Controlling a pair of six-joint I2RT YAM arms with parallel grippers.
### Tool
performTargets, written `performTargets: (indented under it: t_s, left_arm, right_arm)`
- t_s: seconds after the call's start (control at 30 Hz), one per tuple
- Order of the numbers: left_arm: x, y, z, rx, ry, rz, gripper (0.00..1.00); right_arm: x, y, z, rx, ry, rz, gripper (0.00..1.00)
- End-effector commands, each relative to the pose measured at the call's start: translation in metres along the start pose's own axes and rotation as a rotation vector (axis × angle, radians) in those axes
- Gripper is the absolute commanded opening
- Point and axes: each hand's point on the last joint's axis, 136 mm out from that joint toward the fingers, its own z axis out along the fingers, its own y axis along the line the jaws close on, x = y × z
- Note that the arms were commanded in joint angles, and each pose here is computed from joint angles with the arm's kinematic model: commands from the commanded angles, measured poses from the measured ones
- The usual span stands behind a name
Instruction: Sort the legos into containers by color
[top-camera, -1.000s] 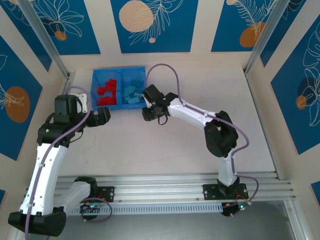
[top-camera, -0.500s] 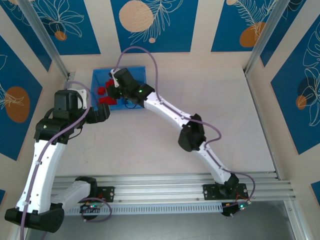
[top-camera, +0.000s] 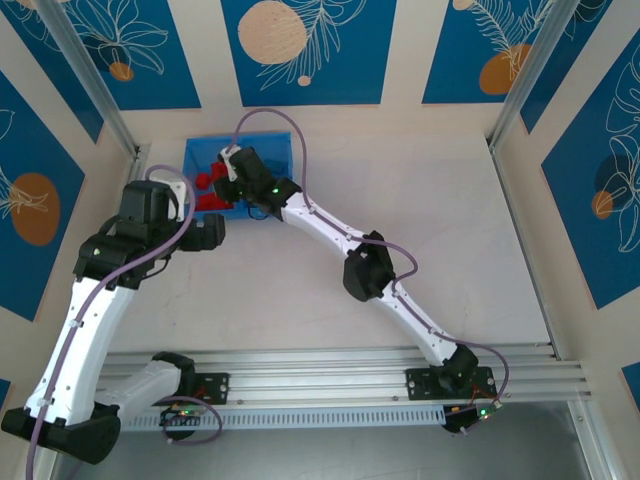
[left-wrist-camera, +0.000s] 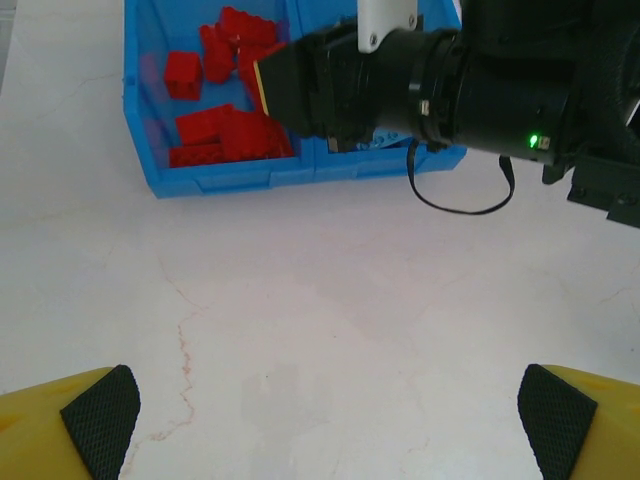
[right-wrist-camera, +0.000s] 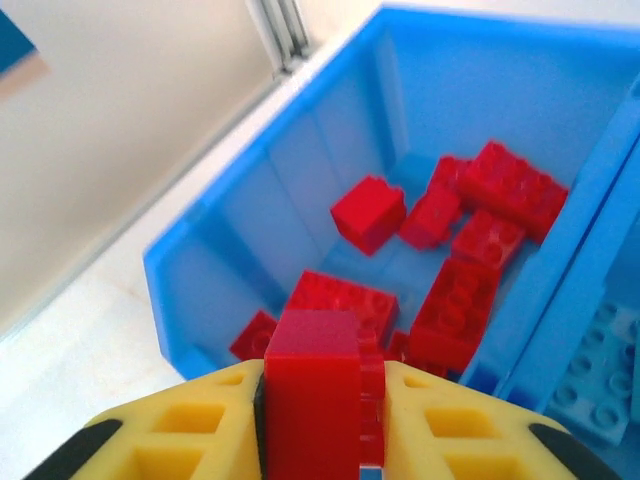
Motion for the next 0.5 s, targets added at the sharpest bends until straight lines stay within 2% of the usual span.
performTargets:
  t_s: [0.0,0.1,0.17,0.33,0.47]
  left_arm:
    - [0.003,0.0,0.005,-0.018,0.022,0.044,1.0]
    - [0.003,-0.004,0.01,-0.025,0.032,0.073,1.0]
    - [0.003,-0.006,0.013,-0.029,0.04,0.087,1.0]
    - [0.004,-0.004,0.018,-0.042,0.053,0.069,1.0]
    - [0.007,0.003,0.022,-0.084,0.06,0.052,1.0]
  right_arm:
    - [-0.049,-0.009,-0.009,0.007,-0.163,0.029,0.42]
    - [-0.067,-0.015,-0.016,-0.003,-0.21,0.082,0.66]
    - [-0.077,-0.017,-0.024,-0.007,-0.22,0.096,0.74]
    - [-0.1,-0.007,-0.058,-0.027,-0.201,0.082,0.77]
    - [-0.114,-0.005,-0.104,0.0,-0.153,0.075,0.79]
